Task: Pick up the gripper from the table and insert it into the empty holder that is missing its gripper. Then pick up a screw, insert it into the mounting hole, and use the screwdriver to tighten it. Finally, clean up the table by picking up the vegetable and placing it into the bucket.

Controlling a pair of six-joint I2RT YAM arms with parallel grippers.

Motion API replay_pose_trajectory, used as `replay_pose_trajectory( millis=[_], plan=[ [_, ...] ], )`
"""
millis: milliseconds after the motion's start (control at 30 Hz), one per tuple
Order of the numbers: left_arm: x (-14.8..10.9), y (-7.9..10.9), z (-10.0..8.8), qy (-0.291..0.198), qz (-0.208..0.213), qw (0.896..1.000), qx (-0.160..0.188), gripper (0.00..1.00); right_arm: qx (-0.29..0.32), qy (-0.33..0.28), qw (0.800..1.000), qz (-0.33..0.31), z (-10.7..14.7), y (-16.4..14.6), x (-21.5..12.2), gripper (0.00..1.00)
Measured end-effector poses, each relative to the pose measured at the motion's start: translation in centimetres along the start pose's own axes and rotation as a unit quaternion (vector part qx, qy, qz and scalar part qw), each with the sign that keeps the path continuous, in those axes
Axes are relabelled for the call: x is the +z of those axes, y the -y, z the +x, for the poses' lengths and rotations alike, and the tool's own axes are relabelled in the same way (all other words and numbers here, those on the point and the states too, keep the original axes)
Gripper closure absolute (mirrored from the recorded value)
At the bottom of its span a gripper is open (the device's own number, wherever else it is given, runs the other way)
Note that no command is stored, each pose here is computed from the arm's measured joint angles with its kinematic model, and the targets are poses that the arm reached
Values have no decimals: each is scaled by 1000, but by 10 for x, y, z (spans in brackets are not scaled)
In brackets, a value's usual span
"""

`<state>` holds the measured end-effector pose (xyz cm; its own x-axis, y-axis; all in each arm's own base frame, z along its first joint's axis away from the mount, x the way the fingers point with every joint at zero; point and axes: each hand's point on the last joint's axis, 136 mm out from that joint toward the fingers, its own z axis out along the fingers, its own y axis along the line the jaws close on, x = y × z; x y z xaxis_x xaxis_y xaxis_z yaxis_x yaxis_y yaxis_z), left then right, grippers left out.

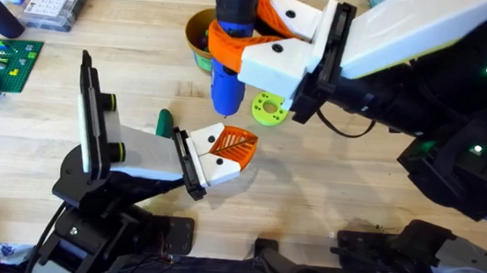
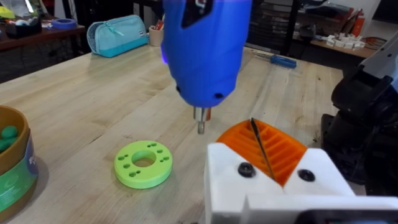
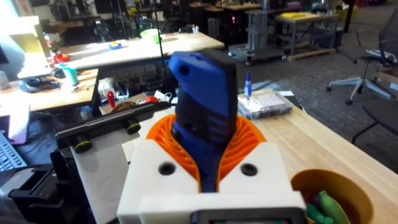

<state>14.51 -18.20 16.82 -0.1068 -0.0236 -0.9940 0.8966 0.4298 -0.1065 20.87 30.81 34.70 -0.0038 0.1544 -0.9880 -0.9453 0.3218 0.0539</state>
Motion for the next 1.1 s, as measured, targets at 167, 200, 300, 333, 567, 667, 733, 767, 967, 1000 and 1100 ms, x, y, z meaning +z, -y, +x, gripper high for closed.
replay_pose_trajectory(
  millis=[167, 200, 300, 333, 567, 667, 733, 767, 967, 1000, 1100],
  plan=[
    [0, 0, 4, -7, -1, 1000, -7, 989, 8, -17, 1000, 3, 12, 2, 1, 910],
    [0, 0, 4, -7, -1, 1000, -7, 989, 10, -21, 1000, 4, 15, 3, 1, 911],
    [0, -1, 4, -8, -1, 1000, -8, 989, 12, -25, 1000, 10, 18, 8, 0, 909],
    [0, -1, 4, -8, -1, 1000, -8, 989, 11, -24, 1000, 12, 18, 10, 0, 910],
    [0, -1, 4, -8, -1, 1000, -8, 989, 20, -43, 999, 25, 28, 18, -3, 910],
    [0, -1, 4, -8, -1, 1000, -8, 989, 9, -42, 999, 29, 27, 20, -3, 909],
    [0, -1, 4, -8, -1, 1000, -8, 989, 0, -34, 999, 35, 23, 22, -3, 911],
    [0, -1, 4, -8, -1, 1000, -8, 989, -5, -27, 999, 36, 20, 22, -3, 910],
    [0, -1, 4, -8, -1, 1000, -8, 989, -3, -4, 999, 35, 5, 21, -2, 909],
    [0, -1, 4, -8, -1, 1000, -8, 989, 3, -1, 999, 34, 2, 20, -1, 909],
    [0, -1, 4, -8, -1, 1000, -8, 989, 10, 15, 1000, 25, -14, 15, 2, 910]
  ],
)
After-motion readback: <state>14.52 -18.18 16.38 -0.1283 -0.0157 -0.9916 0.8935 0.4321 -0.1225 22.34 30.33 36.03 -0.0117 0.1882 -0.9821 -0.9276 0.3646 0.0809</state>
